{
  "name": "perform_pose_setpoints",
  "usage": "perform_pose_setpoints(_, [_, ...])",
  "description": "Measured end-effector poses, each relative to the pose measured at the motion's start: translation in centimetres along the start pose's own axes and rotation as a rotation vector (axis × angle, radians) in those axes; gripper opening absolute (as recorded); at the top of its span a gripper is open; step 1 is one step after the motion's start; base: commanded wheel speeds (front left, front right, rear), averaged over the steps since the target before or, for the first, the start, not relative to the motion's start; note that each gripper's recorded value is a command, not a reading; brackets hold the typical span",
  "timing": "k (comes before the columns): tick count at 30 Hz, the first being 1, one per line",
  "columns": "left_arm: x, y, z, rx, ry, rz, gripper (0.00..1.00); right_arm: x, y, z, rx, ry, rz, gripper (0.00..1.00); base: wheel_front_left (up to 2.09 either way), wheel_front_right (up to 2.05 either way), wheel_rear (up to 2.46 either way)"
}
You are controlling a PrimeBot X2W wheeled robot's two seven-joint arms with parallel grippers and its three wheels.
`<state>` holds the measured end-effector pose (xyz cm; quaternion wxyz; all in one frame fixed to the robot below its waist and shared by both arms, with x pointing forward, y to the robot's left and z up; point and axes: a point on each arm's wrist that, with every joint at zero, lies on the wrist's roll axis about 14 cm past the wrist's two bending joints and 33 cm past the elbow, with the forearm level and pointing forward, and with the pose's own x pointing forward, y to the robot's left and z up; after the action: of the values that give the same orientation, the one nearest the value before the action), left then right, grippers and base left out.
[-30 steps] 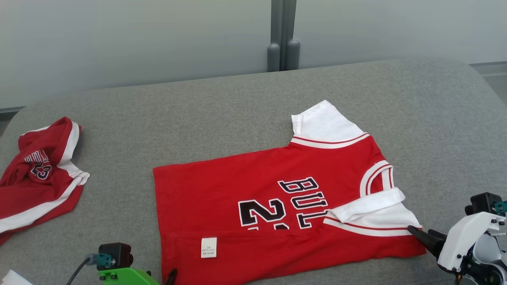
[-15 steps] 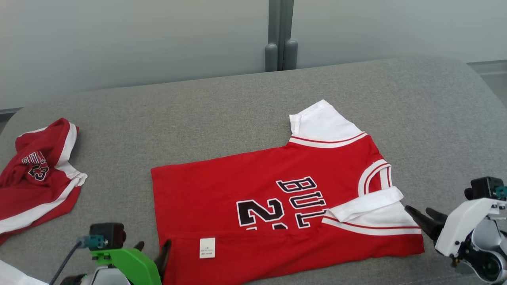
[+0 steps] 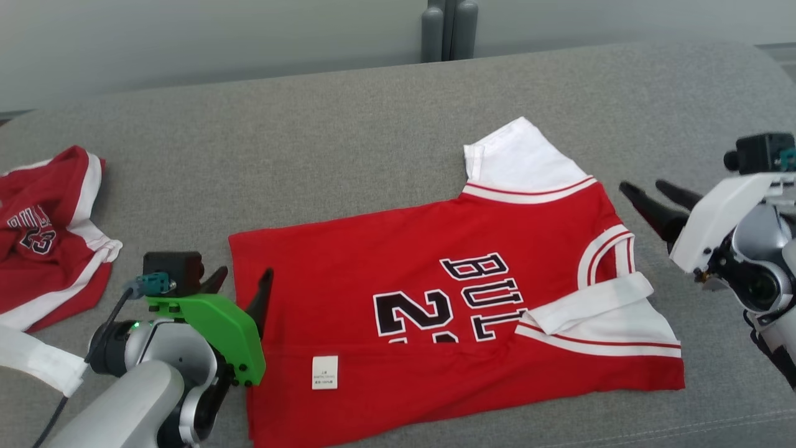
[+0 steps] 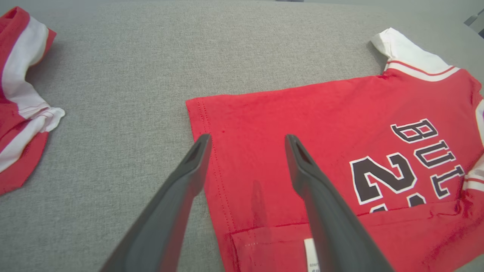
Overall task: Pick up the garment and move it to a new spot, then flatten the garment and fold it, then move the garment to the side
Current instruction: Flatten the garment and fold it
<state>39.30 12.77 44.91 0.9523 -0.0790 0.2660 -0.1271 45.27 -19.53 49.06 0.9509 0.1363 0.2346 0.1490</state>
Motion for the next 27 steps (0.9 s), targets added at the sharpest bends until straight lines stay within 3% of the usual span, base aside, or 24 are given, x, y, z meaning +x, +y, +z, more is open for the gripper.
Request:
perform_pose_setpoints(9, [4.7, 2.1, 0.4, 0.022, 0.061, 0.038, 1.00, 6.1, -0.2, 3.8, -0.086, 0.035, 0.009, 1.00, 0.00, 0.00, 0.00])
perform_pose_setpoints(27, [7.8, 4.7, -0.7, -0.001, 0.127, 0.084, 1.00, 15.4, 0.1, 3.3, -0.123, 0.144, 0.030, 1.00, 0.00, 0.00, 0.00])
